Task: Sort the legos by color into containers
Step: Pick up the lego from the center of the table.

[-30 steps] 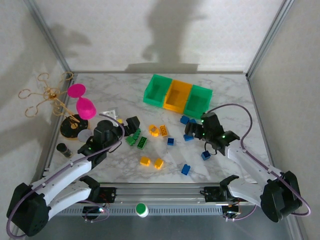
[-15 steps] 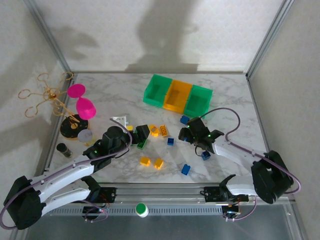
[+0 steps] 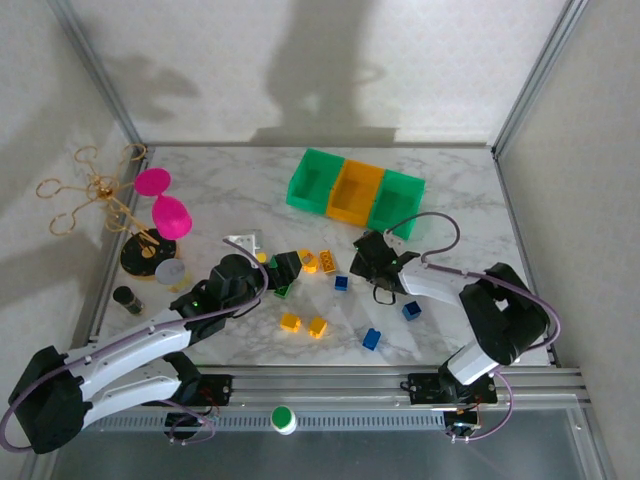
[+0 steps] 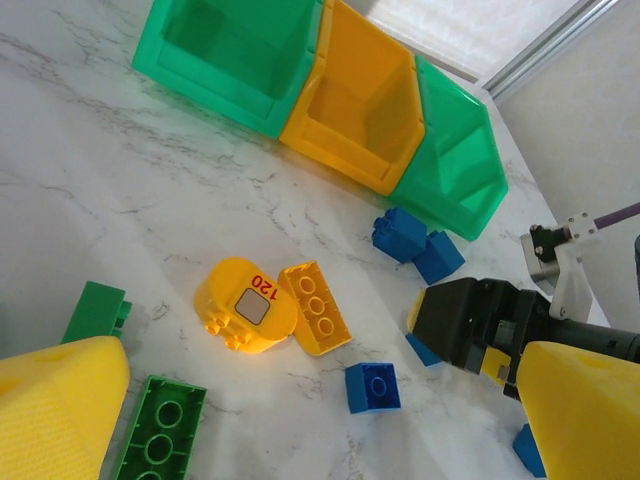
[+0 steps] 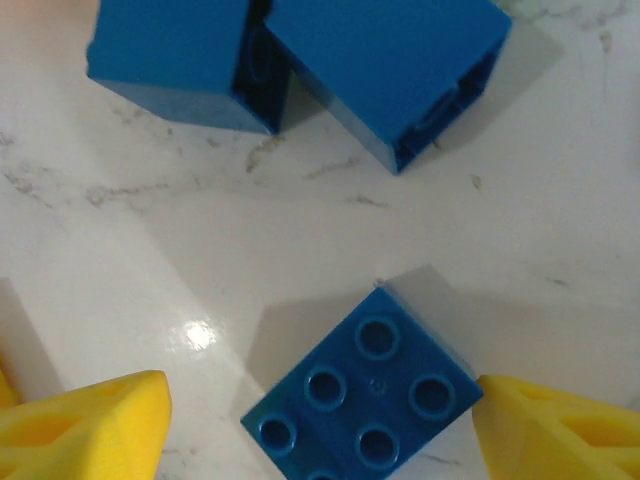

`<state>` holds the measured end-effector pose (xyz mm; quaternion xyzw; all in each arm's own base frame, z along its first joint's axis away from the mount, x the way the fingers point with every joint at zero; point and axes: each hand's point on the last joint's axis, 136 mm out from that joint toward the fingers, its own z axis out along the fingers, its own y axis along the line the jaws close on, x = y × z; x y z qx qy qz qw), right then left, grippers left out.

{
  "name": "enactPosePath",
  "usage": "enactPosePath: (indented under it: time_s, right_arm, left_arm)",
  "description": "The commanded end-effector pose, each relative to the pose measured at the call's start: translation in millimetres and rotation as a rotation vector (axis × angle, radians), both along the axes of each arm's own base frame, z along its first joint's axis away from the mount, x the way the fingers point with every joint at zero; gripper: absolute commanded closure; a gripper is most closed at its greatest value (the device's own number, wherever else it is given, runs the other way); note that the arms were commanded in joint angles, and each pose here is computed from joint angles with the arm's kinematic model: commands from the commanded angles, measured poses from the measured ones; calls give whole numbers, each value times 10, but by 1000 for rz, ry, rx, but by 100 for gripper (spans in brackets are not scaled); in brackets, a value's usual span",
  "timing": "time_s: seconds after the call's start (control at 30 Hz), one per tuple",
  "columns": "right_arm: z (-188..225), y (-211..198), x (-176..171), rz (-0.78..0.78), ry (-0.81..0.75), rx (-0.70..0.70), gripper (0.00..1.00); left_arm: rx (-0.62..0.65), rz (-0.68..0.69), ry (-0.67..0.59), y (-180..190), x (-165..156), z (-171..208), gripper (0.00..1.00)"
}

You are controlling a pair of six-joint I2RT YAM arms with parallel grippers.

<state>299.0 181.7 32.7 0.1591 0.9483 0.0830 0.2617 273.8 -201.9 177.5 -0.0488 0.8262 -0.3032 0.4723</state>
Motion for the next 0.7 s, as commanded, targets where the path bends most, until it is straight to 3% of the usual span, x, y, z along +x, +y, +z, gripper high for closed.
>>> enactPosePath:
  time_s: [0.0, 0.23, 0.67]
  right_arm:
    - [83, 60, 173, -18, -53, -21, 22]
    - [41, 170, 305, 27, -33, -70, 27]
    - [-72, 31, -40, 64, 38, -128, 42]
  left_arm:
    - [-10, 24, -29, -17, 60, 119, 1]
    - [-6, 17, -27, -51, 74, 131, 1]
    - [-12, 9, -30, -96, 91, 206, 1]
